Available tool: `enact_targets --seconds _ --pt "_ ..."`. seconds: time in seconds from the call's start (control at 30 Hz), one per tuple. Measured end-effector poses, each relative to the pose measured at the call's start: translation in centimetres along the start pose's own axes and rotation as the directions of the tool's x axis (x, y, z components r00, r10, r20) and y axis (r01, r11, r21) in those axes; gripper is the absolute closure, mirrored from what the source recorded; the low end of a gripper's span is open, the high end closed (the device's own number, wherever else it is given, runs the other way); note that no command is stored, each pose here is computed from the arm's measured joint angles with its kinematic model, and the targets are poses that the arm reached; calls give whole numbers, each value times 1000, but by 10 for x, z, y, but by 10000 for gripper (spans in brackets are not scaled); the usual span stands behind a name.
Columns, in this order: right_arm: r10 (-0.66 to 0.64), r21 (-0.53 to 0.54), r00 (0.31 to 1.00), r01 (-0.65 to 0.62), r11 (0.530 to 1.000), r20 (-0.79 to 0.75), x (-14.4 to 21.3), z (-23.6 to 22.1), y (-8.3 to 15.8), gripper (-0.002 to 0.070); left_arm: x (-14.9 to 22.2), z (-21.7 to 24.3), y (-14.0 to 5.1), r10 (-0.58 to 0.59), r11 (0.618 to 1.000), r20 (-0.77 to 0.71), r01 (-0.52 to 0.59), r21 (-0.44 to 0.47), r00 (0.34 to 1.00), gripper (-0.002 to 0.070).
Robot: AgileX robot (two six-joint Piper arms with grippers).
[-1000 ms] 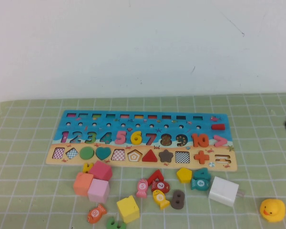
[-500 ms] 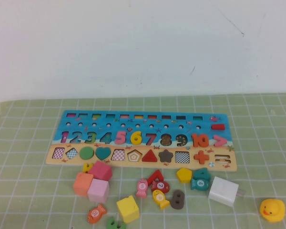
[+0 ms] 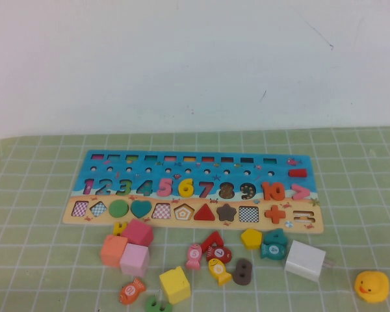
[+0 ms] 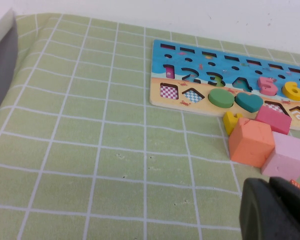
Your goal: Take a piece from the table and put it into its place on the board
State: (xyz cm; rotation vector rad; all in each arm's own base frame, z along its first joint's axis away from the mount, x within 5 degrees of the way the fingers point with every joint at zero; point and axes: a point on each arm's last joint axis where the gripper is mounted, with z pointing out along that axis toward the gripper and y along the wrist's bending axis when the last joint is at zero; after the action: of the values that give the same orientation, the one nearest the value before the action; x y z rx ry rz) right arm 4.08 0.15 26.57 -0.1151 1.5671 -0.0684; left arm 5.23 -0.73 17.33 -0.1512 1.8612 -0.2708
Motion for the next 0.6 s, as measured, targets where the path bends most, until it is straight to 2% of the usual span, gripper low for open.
enact_targets --seconds 0.17,0.4,0.6 --pt "9 -5 999 -9 1000 -51 15 3 2 678 0 0 0 0 1000 0 0 0 1000 676" --pt "11 -24 976 -17 1000 -216 59 9 7 678 0 0 0 0 1000 0 0 0 1000 676" --pt "111 -2 942 -117 993 -316 94 11 11 678 0 0 0 4 1000 0 -4 0 1000 676"
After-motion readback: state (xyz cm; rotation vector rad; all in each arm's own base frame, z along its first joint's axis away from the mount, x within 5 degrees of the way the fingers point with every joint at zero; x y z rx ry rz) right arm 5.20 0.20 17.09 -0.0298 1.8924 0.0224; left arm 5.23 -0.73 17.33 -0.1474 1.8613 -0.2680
